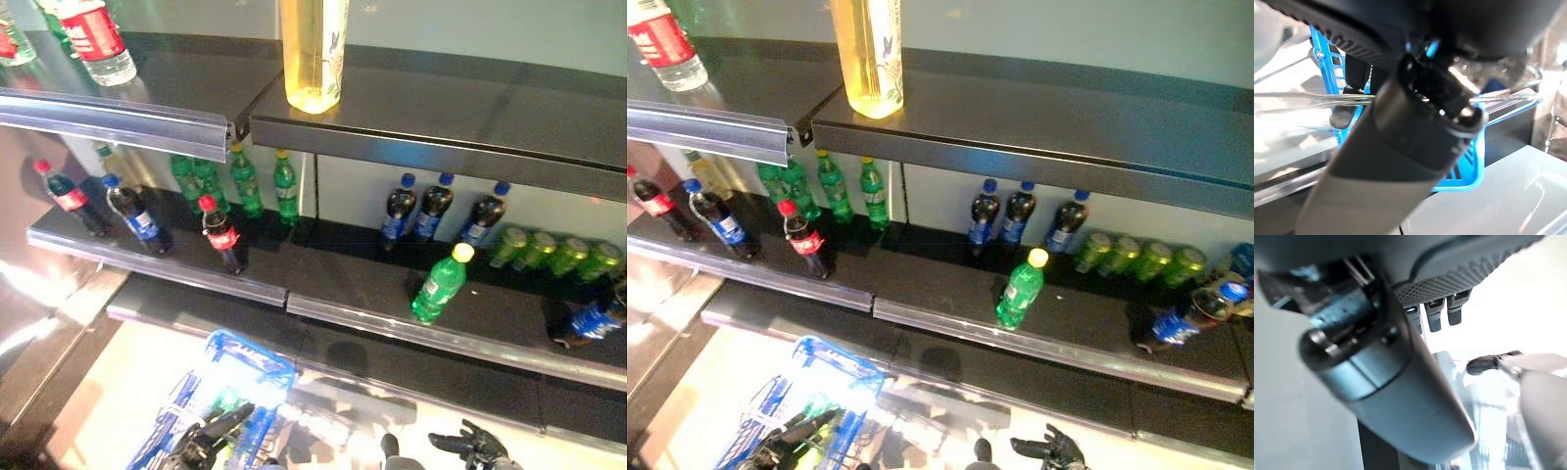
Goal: Pick up the drink and place into the basket.
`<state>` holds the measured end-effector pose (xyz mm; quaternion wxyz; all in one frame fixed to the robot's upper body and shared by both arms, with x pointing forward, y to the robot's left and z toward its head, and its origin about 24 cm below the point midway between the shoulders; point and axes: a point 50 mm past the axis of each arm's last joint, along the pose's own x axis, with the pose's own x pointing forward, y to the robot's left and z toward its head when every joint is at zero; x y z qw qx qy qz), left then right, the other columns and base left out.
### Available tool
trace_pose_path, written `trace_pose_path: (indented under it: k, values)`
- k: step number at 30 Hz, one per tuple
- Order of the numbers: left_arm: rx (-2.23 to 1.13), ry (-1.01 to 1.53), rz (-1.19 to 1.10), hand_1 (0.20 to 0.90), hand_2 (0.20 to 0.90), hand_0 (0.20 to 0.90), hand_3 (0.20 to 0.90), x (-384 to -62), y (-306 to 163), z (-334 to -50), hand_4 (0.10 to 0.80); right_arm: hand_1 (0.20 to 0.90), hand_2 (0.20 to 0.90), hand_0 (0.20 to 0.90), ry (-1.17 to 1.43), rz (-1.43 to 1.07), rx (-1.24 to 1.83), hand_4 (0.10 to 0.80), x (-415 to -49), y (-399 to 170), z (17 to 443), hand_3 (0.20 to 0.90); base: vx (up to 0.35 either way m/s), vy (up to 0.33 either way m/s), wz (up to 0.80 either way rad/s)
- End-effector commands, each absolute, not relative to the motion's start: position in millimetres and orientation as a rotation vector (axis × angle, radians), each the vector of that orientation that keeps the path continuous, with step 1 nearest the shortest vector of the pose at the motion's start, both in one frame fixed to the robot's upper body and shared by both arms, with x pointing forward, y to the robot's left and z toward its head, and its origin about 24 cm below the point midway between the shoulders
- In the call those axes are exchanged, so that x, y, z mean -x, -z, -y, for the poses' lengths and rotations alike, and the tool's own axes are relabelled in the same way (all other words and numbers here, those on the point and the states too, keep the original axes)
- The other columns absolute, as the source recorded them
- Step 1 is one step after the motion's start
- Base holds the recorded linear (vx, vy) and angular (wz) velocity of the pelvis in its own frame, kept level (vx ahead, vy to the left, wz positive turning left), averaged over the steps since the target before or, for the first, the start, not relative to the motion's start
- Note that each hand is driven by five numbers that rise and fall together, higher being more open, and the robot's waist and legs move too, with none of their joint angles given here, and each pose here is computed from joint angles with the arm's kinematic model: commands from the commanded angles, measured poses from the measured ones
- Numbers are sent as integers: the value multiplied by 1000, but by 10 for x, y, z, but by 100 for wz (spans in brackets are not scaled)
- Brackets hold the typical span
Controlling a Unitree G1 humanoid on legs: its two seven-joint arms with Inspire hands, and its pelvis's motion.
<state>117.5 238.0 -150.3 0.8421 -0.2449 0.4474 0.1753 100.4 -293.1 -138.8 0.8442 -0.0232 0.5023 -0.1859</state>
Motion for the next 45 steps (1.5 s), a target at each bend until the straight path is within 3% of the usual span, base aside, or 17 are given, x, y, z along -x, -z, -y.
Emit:
trace_pose_path:
  k: [1,19,23,31,39,45]
  values:
    - [381,-248,-767,300,300,300,200,-1551,1220,-2704,100,900,900,900,463,-992,7,800,-1056,1368,2934,900,12,-25,44]
    - [401,-286,-749,300,300,300,200,-1425,1231,-2782,100,900,900,900,403,-1002,45,800,-1091,1362,2920,900,31,8,3]
    - [406,-266,-767,300,300,300,200,-1431,1259,-2700,100,900,900,900,420,-971,39,800,-1186,1298,3002,900,-115,241,-55]
    - [390,-279,-797,300,300,300,200,-1342,1234,-2897,100,900,900,900,365,-1010,20,800,-1064,1350,2976,900,-198,57,-102]
    - [434,-337,-774,300,300,300,200,-1480,1199,-2899,100,900,900,900,347,-1027,28,800,-1066,1391,2883,900,-124,-154,-21]
    - [450,-272,-755,300,300,300,200,-1526,1218,-2746,100,900,900,900,385,-1023,31,800,-1065,1368,2945,900,-13,-26,-1]
